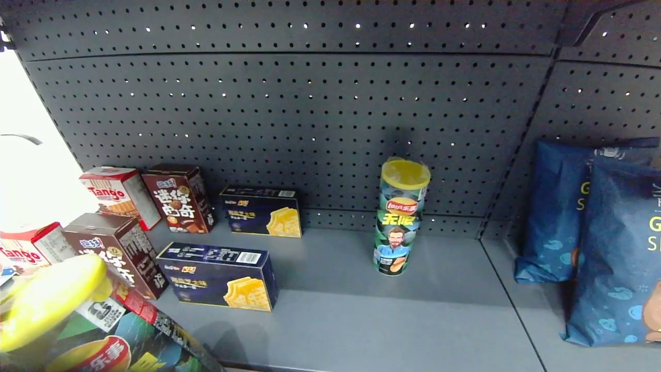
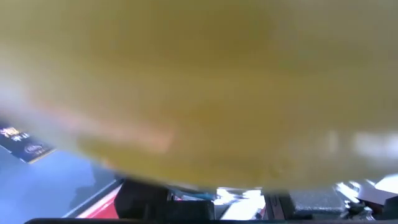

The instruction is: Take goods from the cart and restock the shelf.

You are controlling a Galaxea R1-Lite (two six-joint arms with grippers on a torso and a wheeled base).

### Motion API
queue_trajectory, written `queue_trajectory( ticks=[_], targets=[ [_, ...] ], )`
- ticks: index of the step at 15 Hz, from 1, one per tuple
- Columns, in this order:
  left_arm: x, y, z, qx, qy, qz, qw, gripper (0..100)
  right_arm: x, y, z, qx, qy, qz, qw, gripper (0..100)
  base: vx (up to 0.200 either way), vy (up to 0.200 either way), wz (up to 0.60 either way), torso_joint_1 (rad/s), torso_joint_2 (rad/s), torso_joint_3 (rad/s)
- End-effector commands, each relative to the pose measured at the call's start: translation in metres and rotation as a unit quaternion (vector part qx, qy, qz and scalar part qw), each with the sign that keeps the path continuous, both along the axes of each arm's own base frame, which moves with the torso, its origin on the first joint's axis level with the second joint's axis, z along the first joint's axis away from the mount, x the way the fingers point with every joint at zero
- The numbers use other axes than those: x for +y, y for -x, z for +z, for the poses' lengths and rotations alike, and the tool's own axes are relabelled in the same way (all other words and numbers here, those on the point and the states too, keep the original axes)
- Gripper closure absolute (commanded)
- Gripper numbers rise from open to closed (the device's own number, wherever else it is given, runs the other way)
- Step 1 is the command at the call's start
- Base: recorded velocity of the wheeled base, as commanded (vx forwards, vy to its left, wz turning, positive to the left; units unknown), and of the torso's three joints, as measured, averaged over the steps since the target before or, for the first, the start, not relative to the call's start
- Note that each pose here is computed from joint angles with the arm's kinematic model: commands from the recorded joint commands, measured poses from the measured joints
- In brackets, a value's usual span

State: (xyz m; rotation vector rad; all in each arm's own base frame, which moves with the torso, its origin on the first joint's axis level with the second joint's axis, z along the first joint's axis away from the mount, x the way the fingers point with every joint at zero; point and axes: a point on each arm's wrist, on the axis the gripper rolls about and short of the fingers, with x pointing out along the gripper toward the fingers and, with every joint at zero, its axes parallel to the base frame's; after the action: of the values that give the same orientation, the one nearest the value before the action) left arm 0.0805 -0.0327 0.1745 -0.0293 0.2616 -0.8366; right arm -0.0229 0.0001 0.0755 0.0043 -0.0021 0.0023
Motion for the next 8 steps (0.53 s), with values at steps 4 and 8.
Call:
queue_trajectory(
  ticks=[4,8],
  targets=[
    [0.0002,0.0007,-0.0032,0.004,-0.001,0.001,1.0,100,0.0,-0.0001,0.0001,0.0,-0.001,0.0,1.0,0,0.0,0.0,-0.3,-0.001,0.0,0.002],
    [0.0004,0.0014,-0.0052,0.007,-0.002,0.0,1.0,100,0.0,-0.0001,-0.0001,0.001,-0.001,0.0,1.0,0,0.0,0.0,-0.15,-0.002,0.0,0.001]
  ],
)
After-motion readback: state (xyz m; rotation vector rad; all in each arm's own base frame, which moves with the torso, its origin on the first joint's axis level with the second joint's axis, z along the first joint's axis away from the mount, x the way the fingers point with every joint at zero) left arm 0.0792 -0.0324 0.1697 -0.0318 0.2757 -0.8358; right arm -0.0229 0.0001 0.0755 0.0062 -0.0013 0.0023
